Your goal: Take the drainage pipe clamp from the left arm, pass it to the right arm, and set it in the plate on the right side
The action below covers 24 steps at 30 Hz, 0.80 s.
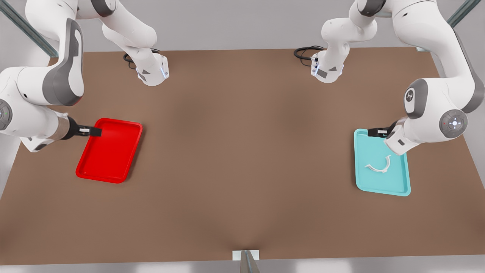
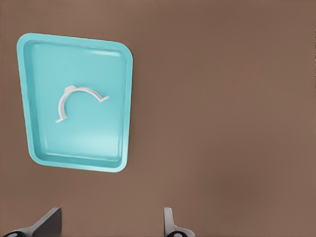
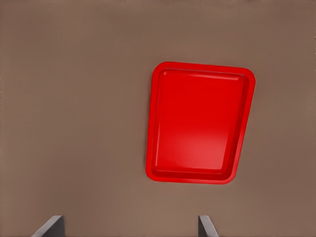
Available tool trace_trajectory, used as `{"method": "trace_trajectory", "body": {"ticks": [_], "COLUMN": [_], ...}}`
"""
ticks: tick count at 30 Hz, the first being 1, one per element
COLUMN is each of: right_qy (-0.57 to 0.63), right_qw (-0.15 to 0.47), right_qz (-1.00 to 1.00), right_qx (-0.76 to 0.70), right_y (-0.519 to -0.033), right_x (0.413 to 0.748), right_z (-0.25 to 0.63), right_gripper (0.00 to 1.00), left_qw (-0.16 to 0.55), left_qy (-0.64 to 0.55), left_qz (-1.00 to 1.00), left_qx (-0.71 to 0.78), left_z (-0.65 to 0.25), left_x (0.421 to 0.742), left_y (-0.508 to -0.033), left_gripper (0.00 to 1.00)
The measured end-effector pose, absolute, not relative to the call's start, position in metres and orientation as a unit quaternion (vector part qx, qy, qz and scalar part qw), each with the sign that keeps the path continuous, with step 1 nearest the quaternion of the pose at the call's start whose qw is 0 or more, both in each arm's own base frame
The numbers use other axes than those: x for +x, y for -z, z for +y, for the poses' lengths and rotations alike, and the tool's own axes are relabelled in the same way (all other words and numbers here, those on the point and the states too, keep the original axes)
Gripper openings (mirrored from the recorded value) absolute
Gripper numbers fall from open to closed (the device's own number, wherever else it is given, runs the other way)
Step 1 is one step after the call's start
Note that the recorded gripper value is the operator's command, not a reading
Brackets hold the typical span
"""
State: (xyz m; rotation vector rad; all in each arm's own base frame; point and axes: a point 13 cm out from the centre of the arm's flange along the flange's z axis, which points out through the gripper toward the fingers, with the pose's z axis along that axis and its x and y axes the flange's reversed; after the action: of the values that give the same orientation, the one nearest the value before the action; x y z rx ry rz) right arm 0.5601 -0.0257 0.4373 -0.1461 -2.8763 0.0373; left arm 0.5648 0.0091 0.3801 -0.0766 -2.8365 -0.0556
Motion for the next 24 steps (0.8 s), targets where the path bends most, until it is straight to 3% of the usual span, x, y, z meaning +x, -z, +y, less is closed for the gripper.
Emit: {"method": "trace_trajectory", "body": {"ticks": [3,8,10,15,21,22,23,24], "right_qy": [-0.012,-0.014,-0.014,-0.014,-0.016,-0.017,-0.018,-0.018], "right_qw": [0.113,0.096,0.093,0.092,0.093,0.093,0.094,0.094], "right_qz": [-0.992,-0.993,-0.994,-0.994,-0.994,-0.994,-0.994,-0.994], "right_qx": [-0.056,-0.06,-0.061,-0.062,-0.061,-0.061,-0.06,-0.06], "right_y": [-0.439,-0.441,-0.44,-0.437,-0.435,-0.434,-0.434,-0.434], "right_x": [0.569,0.577,0.578,0.578,0.578,0.578,0.578,0.578], "right_z": [-0.028,-0.029,-0.029,-0.027,-0.025,-0.024,-0.024,-0.023], "right_gripper": [1.0,1.0,1.0,1.0,1.0,1.0,1.0,1.0], "left_qw": [0.141,0.161,0.159,0.112,0.071,0.068,0.063,0.059], "left_qy": [0.019,-0.01,-0.022,-0.021,-0.02,-0.019,-0.018,-0.017], "left_qz": [-0.989,-0.987,-0.987,-0.993,-0.997,-0.997,-0.997,-0.997], "left_qx": [-0.029,0.014,0.012,-0.008,-0.035,-0.041,-0.047,-0.054], "left_z": [0.01,0.12,0.15,0.203,0.228,0.23,0.231,0.231], "left_x": [0.573,0.593,0.58,0.572,0.573,0.572,0.573,0.575], "left_y": [-0.371,-0.239,-0.184,-0.1,-0.055,-0.052,-0.049,-0.049], "left_gripper": [1.0,1.0,1.0,1.0,1.0,0.96,0.8,0.72]}}
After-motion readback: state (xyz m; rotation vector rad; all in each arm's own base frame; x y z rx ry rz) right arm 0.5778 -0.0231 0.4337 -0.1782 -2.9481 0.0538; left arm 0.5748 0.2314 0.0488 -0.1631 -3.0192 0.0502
